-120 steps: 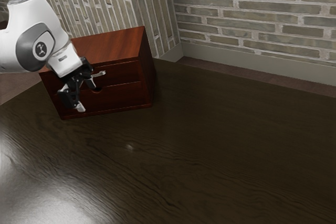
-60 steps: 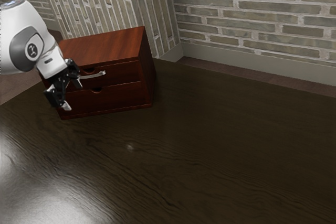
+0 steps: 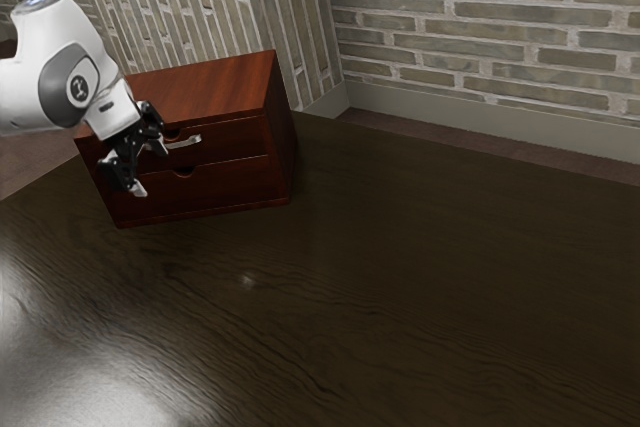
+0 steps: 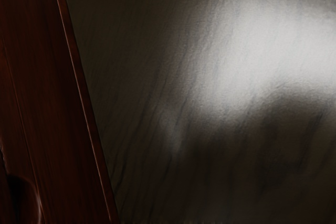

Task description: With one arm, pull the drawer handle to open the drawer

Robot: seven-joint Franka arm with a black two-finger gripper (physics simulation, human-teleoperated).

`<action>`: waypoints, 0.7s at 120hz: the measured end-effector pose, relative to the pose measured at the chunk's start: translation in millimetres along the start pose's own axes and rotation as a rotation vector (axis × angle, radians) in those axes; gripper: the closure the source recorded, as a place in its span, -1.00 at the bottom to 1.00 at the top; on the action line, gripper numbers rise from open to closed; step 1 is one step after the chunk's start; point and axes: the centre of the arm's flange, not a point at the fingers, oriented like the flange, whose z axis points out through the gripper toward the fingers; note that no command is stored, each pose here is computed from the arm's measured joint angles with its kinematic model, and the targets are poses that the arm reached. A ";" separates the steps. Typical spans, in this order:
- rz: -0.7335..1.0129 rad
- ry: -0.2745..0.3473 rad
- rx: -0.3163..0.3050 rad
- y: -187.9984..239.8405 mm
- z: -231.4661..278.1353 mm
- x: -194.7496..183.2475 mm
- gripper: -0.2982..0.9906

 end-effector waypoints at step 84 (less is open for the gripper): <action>-0.197 -0.030 0.078 -28.7 -4.4 3.1 -0.54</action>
